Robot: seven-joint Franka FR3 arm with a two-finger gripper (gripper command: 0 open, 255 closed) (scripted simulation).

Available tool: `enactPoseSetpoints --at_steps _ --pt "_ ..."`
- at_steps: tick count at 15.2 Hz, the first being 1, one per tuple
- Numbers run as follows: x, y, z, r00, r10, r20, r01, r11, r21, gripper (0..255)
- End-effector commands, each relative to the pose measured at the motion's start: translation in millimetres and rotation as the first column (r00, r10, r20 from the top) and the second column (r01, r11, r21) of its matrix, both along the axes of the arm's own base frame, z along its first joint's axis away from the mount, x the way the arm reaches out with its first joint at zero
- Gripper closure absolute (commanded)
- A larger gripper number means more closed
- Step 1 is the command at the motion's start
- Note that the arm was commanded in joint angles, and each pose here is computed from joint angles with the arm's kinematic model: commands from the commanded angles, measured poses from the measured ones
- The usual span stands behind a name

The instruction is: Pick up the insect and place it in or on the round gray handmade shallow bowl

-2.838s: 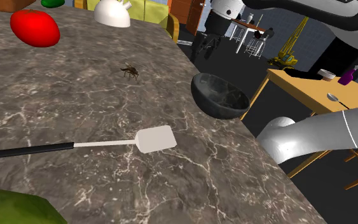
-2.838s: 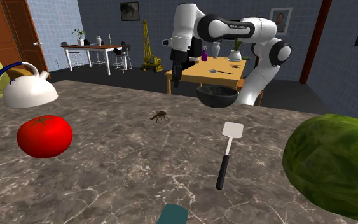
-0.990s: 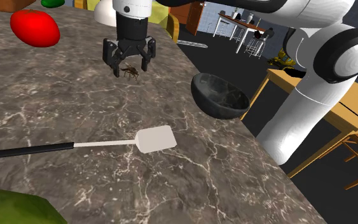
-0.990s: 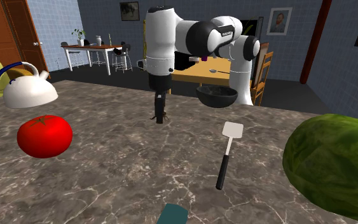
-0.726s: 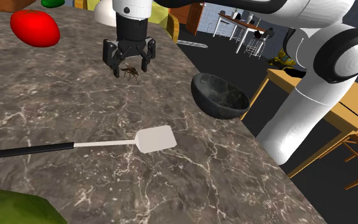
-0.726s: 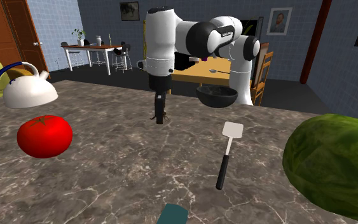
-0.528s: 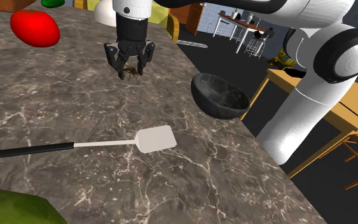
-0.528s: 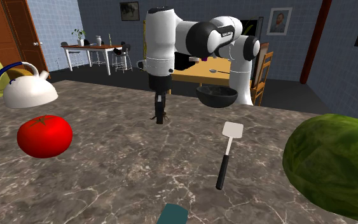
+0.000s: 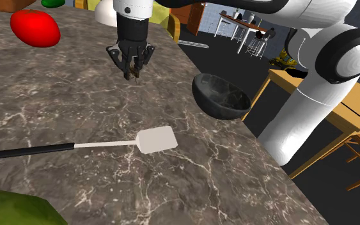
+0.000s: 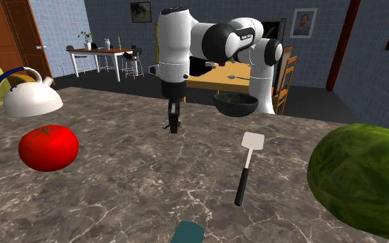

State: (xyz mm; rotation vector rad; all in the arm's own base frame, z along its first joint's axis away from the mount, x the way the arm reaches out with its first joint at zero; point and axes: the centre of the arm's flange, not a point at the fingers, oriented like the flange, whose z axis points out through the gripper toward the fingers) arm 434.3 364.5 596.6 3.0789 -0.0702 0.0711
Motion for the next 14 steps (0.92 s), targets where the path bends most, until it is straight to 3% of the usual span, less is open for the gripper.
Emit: enactPoseSetpoints --at_steps 1,14 --pt "-0.1 0.3 -0.3 1.000 0.000 -0.001 0.000 1.000 0.000 255" --pt "-0.1 0.3 68.3 1.000 0.000 -0.001 0.000 1.000 0.000 255"
